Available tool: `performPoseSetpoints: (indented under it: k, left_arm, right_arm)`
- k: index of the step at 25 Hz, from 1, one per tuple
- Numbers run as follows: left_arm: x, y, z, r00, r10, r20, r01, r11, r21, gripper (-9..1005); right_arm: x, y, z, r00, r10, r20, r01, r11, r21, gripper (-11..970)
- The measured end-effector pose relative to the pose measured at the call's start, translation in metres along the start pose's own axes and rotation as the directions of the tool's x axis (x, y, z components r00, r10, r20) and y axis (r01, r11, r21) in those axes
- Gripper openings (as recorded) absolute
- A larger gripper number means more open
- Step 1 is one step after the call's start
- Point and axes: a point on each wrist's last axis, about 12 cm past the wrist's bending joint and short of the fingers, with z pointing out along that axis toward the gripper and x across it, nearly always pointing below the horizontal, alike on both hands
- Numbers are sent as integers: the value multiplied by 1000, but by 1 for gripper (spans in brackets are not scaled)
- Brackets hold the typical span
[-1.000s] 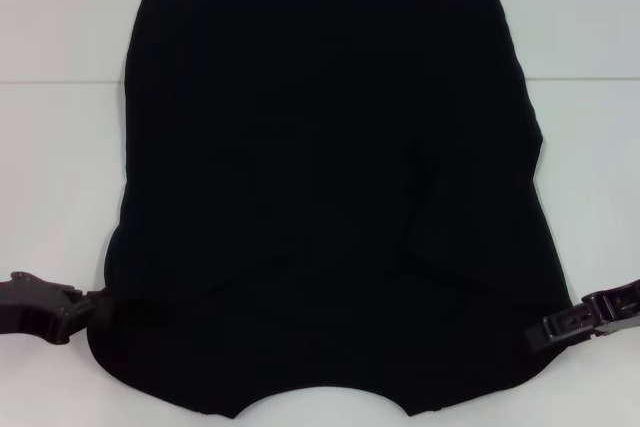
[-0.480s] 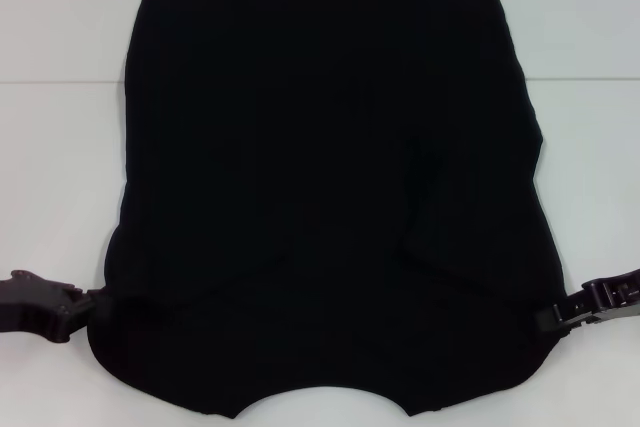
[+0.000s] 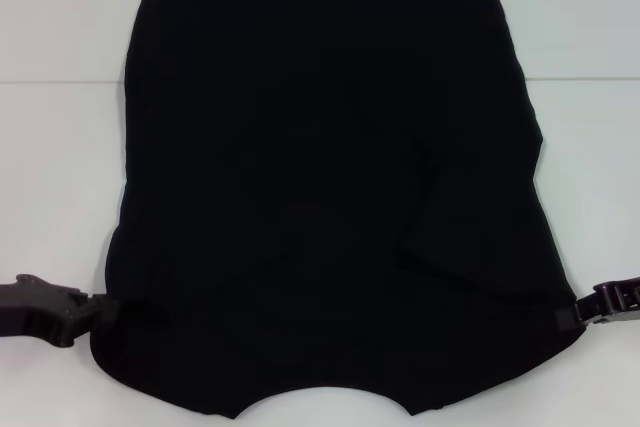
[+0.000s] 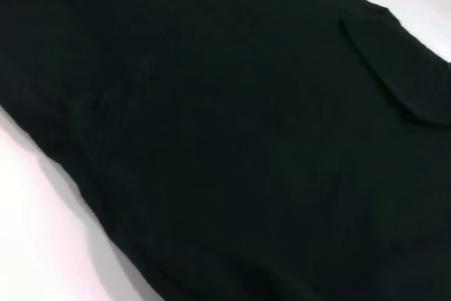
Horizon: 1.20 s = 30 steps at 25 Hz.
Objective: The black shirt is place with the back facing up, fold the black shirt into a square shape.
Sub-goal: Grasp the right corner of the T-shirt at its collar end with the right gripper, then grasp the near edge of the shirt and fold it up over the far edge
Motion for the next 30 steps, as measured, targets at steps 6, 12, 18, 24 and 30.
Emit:
performPoseSetpoints:
  k: [6, 12, 18, 24, 30]
  left_arm:
    - [2, -10, -2, 999, -46, -1, 46, 996, 80, 21]
    - [12, -18, -15, 987, -134, 85, 118, 977, 177, 21]
    - [31, -30, -24, 972, -207, 113, 170, 947, 272, 23]
    - [52, -43, -26, 951, -282, 123, 220, 903, 370, 33]
    - [73, -57, -25, 930, -347, 119, 272, 869, 413, 46]
  right_arm:
    - [18, -9, -6, 998, -30, 55, 34, 998, -61, 65]
    - [50, -22, -23, 990, -55, 130, 73, 988, -134, 65]
    - [91, -35, -38, 979, -77, 188, 109, 980, -168, 65]
    - [134, -50, -52, 974, -70, 215, 105, 982, -154, 65]
    - [161, -61, -66, 974, -42, 222, 73, 988, -137, 64]
